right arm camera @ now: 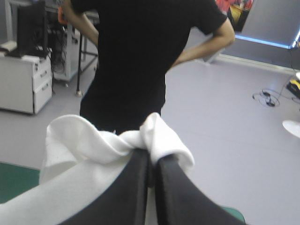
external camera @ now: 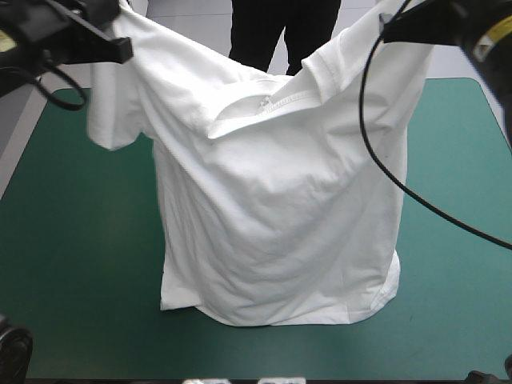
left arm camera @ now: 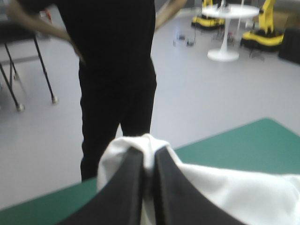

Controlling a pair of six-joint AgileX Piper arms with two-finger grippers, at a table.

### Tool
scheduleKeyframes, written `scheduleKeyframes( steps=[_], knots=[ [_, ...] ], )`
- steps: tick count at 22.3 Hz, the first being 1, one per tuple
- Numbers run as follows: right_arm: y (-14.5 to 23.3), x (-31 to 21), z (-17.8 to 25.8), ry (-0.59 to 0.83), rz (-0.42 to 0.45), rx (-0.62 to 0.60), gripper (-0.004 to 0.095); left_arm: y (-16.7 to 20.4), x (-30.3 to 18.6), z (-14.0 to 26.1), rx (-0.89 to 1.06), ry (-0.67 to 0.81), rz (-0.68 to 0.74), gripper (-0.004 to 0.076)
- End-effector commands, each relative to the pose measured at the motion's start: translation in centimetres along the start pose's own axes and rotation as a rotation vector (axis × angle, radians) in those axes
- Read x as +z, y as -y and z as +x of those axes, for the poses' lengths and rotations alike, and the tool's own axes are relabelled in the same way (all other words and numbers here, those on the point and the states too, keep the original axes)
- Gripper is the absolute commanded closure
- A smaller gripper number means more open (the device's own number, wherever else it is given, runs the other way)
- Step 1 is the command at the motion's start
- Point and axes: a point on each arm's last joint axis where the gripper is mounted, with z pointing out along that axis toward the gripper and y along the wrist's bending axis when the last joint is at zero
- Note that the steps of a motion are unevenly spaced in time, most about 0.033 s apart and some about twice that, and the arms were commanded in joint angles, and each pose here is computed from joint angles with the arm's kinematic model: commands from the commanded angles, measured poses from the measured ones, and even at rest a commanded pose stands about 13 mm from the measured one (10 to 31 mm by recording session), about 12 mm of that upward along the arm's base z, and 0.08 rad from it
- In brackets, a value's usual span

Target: Fold the cloth

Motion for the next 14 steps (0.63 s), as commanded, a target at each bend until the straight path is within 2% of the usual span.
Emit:
scheduleKeyframes(
  steps=[1, 5, 6, 8, 10, 14],
  knots=[
    [-0.1, 2.6, 1.5, -0.028, 0.041, -0.017, 0.0925, -0.6, 3.0, 1.2, -0.026, -0.026, -0.010, 0.0733],
    [-0.6, 7.9, 6.1, -0.170, -0.022, 0.032, 0.0925, -1.9, 7.7, 3.8, -0.025, -0.138, -0.058, 0.0733],
    [-0.6, 10.4, 8.5, -0.238, -0.061, 0.068, 0.0925, -2.5, 9.8, 4.9, -0.028, -0.165, -0.083, 0.0733],
    [-0.3, 13.9, 12.1, -0.343, -0.086, 0.134, 0.0925, -3.2, 13.3, 6.8, -0.032, -0.211, -0.097, 0.0733],
    [0.4, 17.3, 15.3, -0.442, -0.080, 0.199, 0.0925, -3.9, 16.9, 9.4, -0.052, -0.283, -0.108, 0.0733],
    [0.3, 22.0, 20.4, -0.554, -0.097, 0.201, 0.0925, -4.7, 22.8, 15.0, -0.069, -0.439, -0.098, 0.0733]
  ],
)
